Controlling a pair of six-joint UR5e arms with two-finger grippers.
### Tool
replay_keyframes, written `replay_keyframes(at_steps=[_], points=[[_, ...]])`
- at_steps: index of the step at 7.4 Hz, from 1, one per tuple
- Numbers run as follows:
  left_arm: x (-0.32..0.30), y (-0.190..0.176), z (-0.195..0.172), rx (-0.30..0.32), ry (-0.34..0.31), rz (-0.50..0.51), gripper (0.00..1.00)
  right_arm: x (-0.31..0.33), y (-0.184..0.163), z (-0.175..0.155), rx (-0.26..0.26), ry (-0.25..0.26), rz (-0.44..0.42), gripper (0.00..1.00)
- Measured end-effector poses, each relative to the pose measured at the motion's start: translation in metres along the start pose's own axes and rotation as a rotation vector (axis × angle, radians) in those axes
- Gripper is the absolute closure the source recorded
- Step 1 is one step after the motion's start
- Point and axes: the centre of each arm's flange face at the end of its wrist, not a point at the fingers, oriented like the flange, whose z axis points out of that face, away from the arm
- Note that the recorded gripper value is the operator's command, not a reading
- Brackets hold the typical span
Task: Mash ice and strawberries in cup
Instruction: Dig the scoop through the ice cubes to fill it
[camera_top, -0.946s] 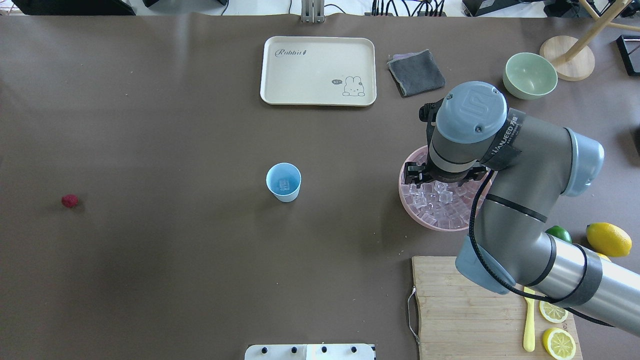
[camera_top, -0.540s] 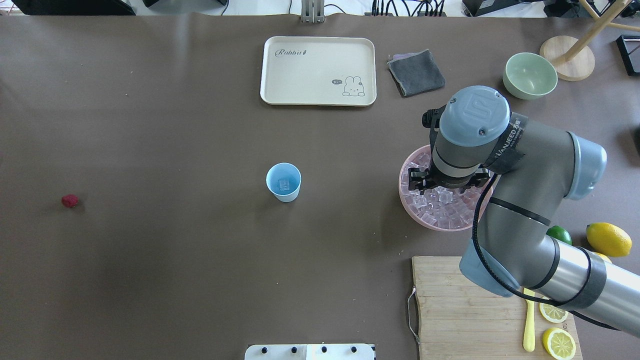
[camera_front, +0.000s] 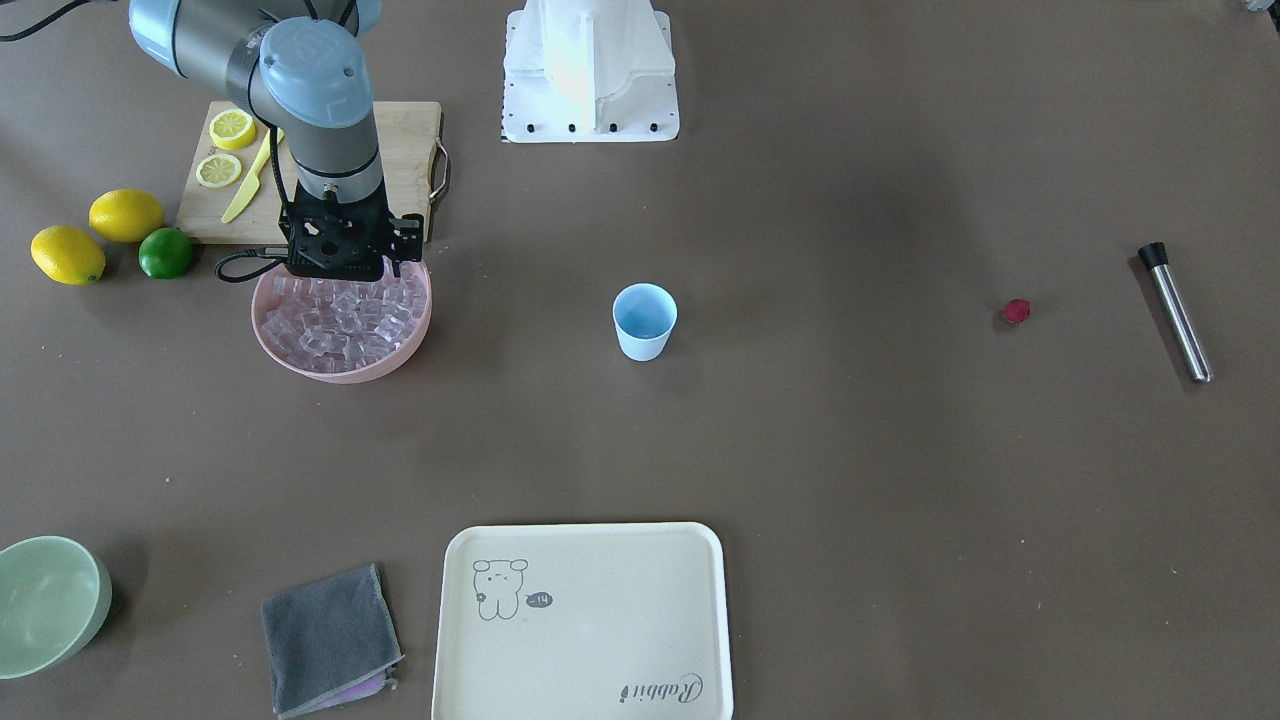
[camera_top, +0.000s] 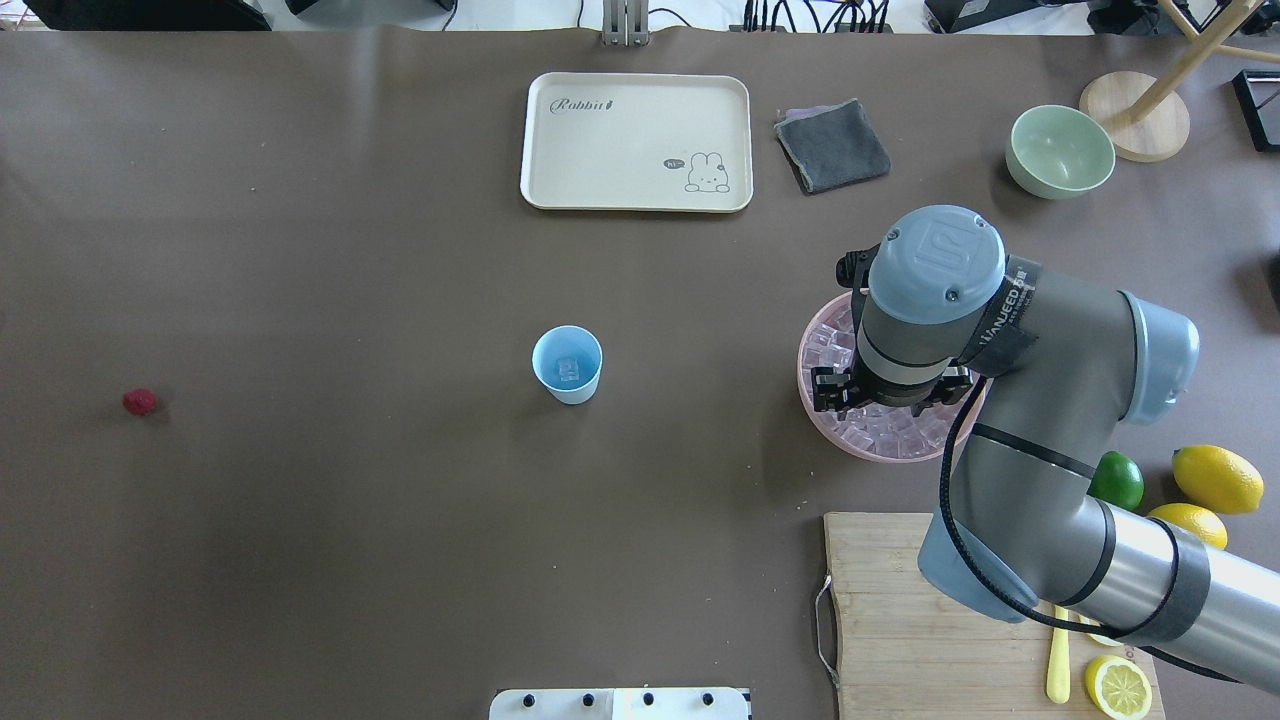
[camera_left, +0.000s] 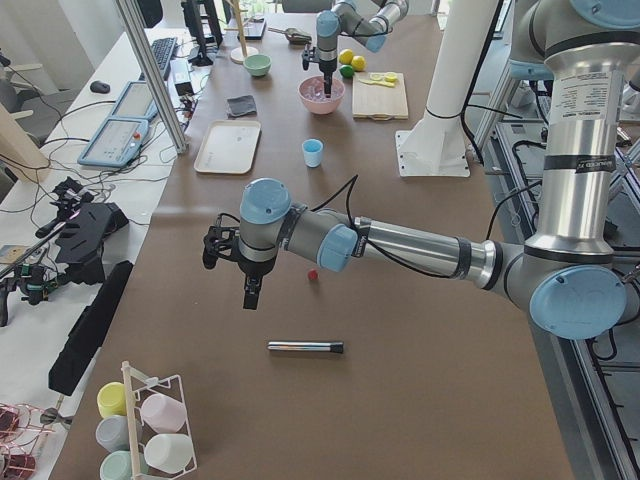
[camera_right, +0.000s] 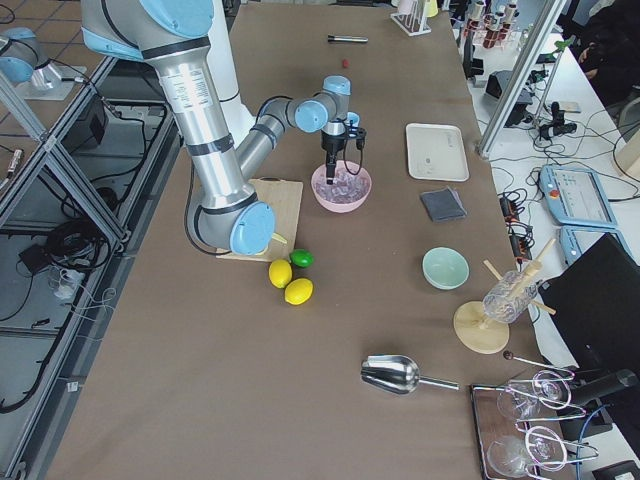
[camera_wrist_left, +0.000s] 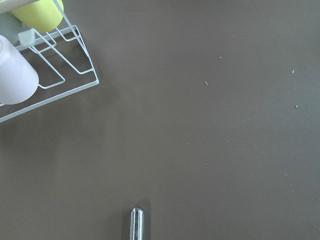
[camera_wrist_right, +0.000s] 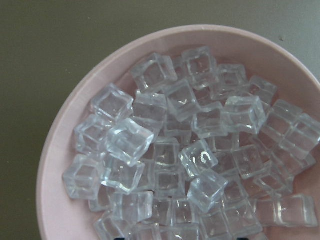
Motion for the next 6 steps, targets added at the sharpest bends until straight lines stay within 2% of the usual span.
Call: replay_keyframes(at_steps=[1,3,4,6], points=[[0.001,0.0,-0.001,0.001,0.001,0.002,0.01,-0.002,0.003,0.002,-0.003,0.002,0.014,0.28],[0.002,0.0,-0.002,0.004,0.002,0.004,0.01,-0.01,0.013,0.007,-0.001,0.012,0.06,0.3],[0.003,0.0,-0.003,0.005,0.003,0.006,0.01,-0.012,0.015,0.009,0.0,0.015,0.072,0.38],[0.004,0.0,-0.003,0.007,0.003,0.007,0.01,-0.013,0.017,0.011,-0.001,0.018,0.08,0.4]])
